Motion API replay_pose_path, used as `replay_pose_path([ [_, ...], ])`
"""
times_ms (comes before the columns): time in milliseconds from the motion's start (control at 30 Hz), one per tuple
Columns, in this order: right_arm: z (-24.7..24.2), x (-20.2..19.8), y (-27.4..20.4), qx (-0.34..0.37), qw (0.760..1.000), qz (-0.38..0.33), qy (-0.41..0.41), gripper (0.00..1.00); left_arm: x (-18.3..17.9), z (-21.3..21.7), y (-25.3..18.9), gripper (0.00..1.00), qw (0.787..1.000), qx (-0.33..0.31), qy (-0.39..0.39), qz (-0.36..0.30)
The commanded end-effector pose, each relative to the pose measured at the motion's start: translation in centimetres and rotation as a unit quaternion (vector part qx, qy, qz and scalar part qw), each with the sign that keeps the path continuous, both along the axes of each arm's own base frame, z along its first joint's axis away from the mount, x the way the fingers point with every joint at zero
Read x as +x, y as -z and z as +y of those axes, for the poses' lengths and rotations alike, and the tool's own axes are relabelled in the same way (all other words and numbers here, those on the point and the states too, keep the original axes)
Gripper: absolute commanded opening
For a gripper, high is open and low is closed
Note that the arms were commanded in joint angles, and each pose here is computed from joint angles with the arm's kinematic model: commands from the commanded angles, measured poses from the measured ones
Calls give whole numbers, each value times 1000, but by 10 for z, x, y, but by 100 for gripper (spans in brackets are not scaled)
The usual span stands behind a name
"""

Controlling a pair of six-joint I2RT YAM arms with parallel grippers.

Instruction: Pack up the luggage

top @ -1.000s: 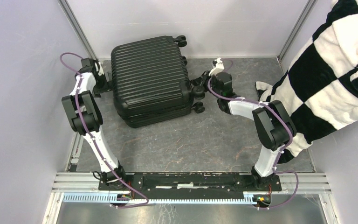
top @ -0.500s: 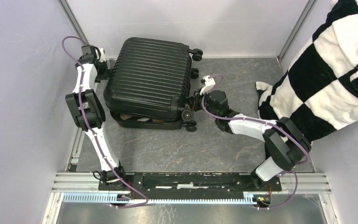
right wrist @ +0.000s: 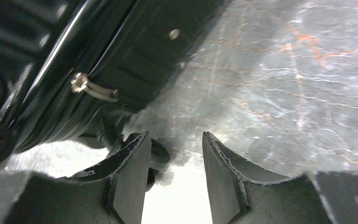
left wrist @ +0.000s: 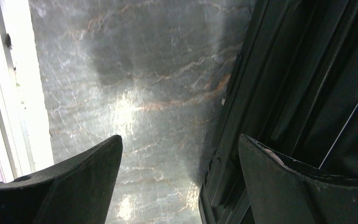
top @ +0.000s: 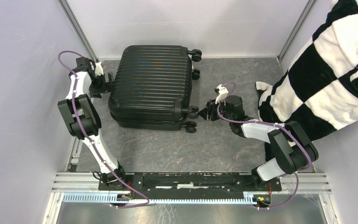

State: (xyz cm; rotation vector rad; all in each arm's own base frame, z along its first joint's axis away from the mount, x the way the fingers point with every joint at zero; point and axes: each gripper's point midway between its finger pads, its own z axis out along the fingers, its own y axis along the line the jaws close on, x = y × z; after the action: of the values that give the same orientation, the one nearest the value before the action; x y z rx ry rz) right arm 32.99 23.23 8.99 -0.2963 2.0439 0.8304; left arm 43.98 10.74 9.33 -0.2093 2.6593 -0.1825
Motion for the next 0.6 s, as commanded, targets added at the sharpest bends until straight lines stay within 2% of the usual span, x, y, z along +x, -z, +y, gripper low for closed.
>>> replay_pose_path([
  [0, 26, -11, -29, 46, 991, -85, -94, 53, -17, -2, -22, 100, 999, -10, 22, -20],
  [167, 33, -3, -46, 50, 979, -158, -116, 64, -25, 9, -38, 100, 999, -20, 17, -33],
  [333, 47, 12, -48, 47, 970, -187, -150, 66, -38, 10, -44, 100, 998, -55, 17, -36],
  [567, 68, 22, -55, 61, 949, -222, -213, 68, -56, 9, -28, 100, 997, -70, 29, -17],
])
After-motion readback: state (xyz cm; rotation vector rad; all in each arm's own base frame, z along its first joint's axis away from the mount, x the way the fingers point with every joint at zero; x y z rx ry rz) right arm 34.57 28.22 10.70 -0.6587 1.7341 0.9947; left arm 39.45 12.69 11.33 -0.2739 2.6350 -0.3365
